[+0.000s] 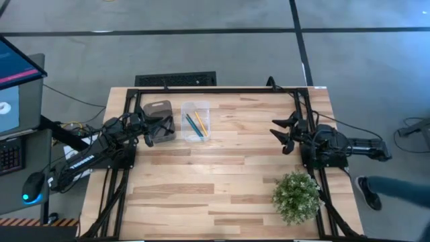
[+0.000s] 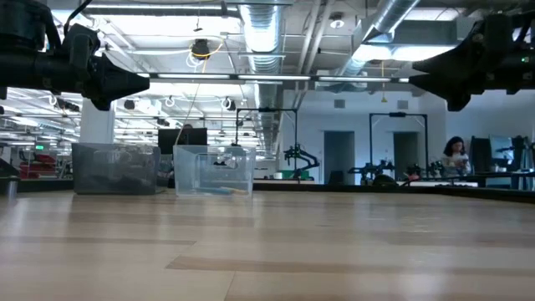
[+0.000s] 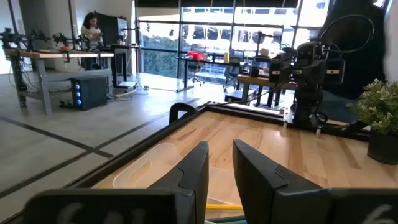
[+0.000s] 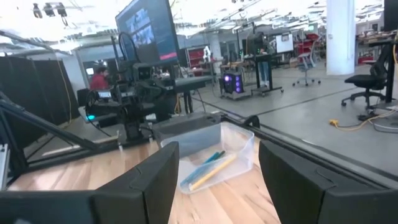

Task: Sort pens & pencils
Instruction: Return To Home Position

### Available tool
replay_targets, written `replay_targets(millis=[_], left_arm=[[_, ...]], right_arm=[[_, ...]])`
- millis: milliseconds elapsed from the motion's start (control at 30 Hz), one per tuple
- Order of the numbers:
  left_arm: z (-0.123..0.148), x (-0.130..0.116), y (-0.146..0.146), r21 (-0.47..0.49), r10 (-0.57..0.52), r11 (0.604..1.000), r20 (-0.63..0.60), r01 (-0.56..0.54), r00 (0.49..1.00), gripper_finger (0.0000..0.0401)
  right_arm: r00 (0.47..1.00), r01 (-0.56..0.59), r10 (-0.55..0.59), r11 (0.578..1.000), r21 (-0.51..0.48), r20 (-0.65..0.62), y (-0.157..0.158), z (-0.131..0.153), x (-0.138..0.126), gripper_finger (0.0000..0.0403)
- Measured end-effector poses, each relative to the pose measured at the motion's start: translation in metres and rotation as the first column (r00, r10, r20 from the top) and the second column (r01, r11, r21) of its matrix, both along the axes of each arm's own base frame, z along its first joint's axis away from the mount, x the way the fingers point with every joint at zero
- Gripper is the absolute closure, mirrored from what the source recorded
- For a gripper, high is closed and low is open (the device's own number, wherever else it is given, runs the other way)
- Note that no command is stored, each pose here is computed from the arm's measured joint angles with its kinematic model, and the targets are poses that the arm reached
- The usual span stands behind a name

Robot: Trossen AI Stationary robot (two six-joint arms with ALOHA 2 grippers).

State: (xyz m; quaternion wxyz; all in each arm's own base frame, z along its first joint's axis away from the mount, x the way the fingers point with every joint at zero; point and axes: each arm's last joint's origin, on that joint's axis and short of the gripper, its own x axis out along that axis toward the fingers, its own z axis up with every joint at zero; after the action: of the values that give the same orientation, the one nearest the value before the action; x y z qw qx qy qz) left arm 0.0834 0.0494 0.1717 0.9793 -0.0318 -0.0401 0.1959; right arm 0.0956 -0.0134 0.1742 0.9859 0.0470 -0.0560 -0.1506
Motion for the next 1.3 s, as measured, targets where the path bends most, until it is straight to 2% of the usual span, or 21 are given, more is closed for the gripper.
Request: replay_targets(millis=[267,1300], left_arm=[[0.0,0.0,0.0,0.0,0.0,1.0,0.0,0.0,1.0,0.0337],[0.0,0.0,0.0,0.0,0.0,1.0,0.0,0.0,1.0,0.0337]], right_arm=[[0.999,-0.002,0.002,1.0,0.004,-0.044,0.0002,-0.0042,0.0004,0.0159],[0.999,-0.002,0.002,1.0,0.004,-0.045,0.0002,-0.0043,0.0004,0.0159]])
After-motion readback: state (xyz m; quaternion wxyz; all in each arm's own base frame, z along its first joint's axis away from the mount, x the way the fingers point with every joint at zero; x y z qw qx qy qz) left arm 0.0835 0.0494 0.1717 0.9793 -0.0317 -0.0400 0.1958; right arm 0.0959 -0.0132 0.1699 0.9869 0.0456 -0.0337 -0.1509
